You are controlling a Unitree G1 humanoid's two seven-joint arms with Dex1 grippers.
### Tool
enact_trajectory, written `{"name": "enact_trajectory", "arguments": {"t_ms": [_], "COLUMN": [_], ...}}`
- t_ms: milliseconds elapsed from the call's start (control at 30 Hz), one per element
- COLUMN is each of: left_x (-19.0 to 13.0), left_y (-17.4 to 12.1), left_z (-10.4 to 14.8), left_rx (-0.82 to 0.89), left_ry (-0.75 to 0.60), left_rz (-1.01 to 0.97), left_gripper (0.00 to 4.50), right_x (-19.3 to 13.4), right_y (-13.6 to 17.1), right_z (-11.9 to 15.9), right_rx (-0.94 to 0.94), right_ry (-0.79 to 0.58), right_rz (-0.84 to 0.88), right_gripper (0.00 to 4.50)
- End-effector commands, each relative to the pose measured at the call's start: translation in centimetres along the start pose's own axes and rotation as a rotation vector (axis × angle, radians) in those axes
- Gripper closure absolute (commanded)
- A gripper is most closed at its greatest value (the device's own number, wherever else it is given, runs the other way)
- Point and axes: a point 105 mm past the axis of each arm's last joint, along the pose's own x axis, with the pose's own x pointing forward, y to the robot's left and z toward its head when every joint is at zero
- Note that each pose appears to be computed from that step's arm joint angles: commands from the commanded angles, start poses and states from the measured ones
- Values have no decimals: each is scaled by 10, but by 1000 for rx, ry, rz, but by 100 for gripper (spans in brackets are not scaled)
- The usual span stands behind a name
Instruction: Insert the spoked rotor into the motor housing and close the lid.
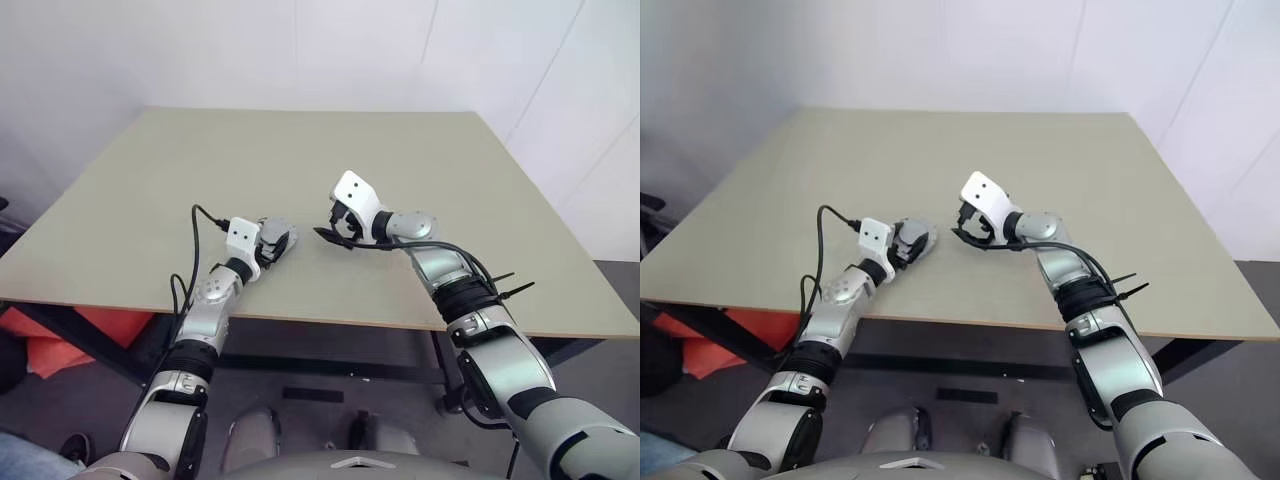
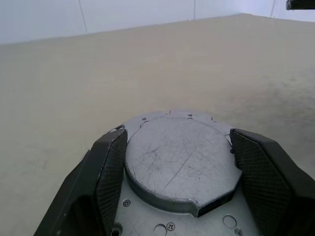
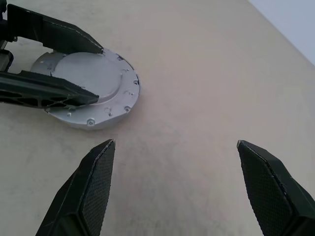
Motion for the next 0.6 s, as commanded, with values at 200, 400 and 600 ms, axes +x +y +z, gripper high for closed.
{"name": "enact_trajectory", "arguments": {"t_ms": [200,400,600], "left_x": [-5,-6,-4], "left_y": [18,26,27], "left_z": [0,7,12], "left_rx": [-161,-107,-68], "left_ry": [-14,-27,-38], "left_rz": [84,123,143], "left_gripper": [144,144,144], "right_x": [-2,-1,-2], "right_y": [-2,-1,-1], "right_z": [10,10,9], "right_rx": [-33,-32,-35], "right_ry": [-29,-28,-26], "right_rz": [-1,-1,3], "right_gripper": [0,0,0]}}
